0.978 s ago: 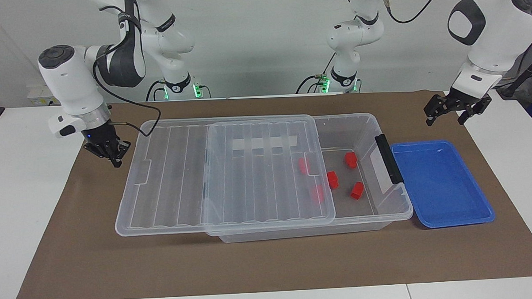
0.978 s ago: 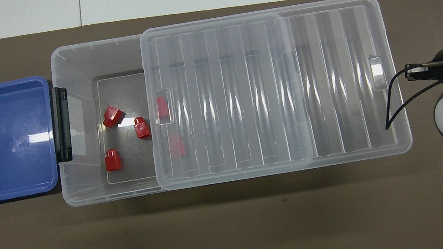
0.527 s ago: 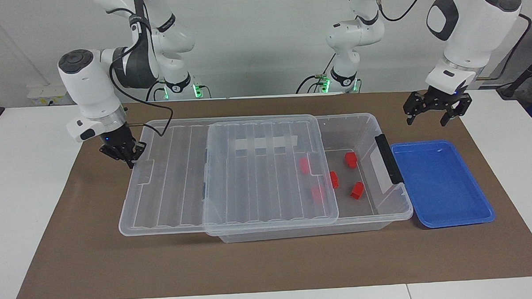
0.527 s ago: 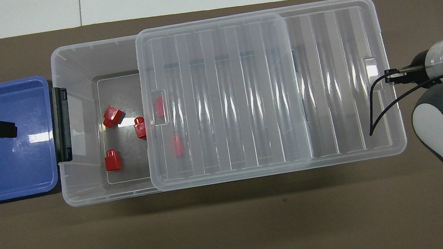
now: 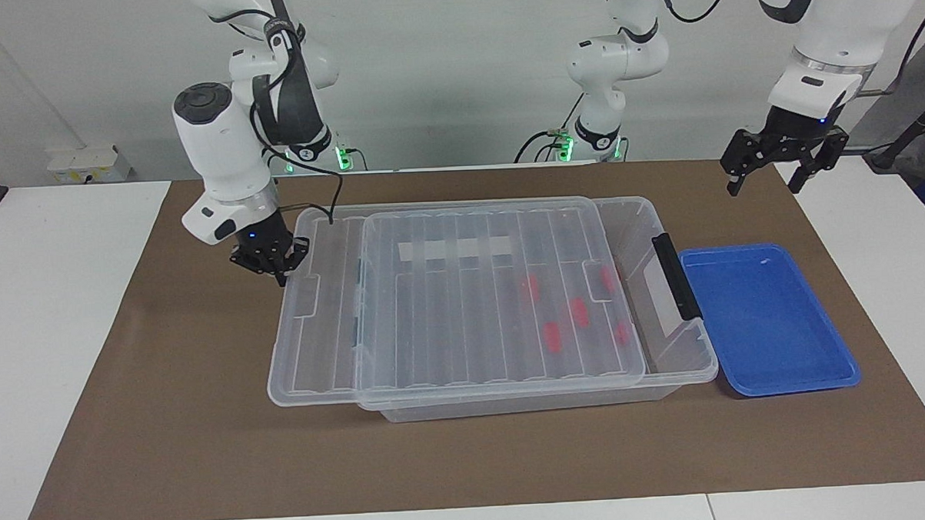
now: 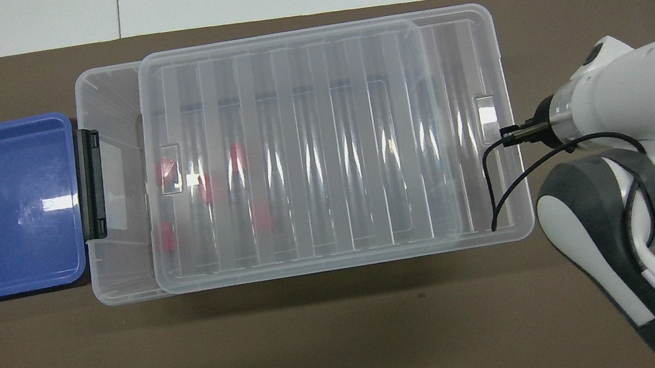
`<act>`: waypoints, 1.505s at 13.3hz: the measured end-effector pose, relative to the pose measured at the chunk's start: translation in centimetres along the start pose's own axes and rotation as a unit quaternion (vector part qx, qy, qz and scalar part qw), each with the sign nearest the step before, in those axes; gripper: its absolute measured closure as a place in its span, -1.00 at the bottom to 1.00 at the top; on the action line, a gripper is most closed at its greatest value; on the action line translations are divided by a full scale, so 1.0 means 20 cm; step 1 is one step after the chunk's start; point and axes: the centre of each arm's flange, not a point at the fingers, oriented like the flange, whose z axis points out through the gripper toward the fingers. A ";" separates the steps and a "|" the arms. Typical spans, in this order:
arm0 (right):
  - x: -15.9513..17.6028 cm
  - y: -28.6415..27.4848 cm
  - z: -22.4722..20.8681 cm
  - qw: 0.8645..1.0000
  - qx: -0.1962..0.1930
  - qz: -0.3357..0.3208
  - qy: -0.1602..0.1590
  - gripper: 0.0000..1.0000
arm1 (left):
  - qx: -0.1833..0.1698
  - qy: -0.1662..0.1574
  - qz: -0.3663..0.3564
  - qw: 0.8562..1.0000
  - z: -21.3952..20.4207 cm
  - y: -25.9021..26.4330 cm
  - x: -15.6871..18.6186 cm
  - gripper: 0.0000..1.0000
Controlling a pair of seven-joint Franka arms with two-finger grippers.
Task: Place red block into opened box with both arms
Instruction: 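Push the lid edge fully shut with the right gripper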
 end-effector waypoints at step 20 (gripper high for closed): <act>-0.05 -0.34 -0.01 0.999 0.006 -0.052 -0.004 0.98 | 0.001 -0.012 -0.031 0.999 0.00 -0.04 -0.02 -1.00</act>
